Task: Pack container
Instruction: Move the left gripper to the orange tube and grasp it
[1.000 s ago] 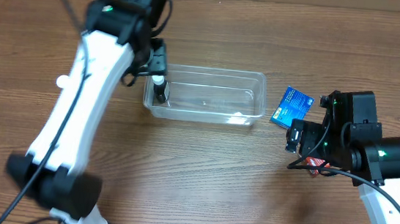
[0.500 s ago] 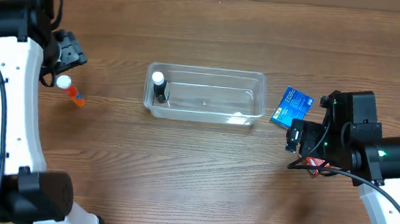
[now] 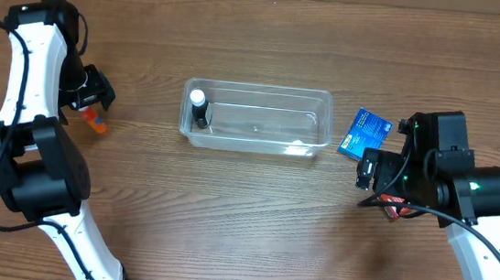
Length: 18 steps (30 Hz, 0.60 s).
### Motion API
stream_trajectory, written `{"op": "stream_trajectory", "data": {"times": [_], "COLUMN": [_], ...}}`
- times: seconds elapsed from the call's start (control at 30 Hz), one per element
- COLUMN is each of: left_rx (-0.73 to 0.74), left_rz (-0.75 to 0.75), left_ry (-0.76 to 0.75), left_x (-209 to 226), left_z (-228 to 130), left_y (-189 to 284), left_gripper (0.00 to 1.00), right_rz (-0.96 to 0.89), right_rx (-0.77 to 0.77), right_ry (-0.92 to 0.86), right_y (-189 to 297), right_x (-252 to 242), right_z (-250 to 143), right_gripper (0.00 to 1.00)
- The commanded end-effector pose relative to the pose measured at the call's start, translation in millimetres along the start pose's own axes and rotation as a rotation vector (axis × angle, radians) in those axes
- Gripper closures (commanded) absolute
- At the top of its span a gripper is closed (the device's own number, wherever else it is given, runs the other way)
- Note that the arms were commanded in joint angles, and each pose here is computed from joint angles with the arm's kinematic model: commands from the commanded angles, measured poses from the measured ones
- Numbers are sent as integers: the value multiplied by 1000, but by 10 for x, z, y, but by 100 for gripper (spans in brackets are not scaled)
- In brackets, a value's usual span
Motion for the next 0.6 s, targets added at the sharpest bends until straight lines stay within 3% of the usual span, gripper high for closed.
{"op": "stream_trajectory", "data": {"times": [0.0, 0.13, 0.3, 0.57], "left_rx": [14, 0, -12, 1], "left_rz": [-5, -12, -19, -11], "left_ry": [-37, -63, -61, -58], "left_x": [-11, -22, -33, -20], "left_z": [57, 75, 92, 73], "left_y": [-98, -95, -95, -94], "left_gripper": [21, 28, 58, 87], "right_rz": [-2, -1, -2, -2], "right_rx": [-20, -21, -20, -20], "right_ry": [-6, -6, -6, -6], "right_y": [48, 48, 48, 48], "right_x": [-9, -9, -9, -9], "right_z": [66, 68, 66, 66], "right_gripper": [0, 0, 0, 0]}}
Point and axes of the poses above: each gripper's point midway between its finger pads, its own y axis back along the fingers, its own x axis along the line the jaws close on, z = x × y, the point moved 10 cm from there along y, back along the fingers, and after that the axes turned 14 degrees about y, right-handed, at the moved point
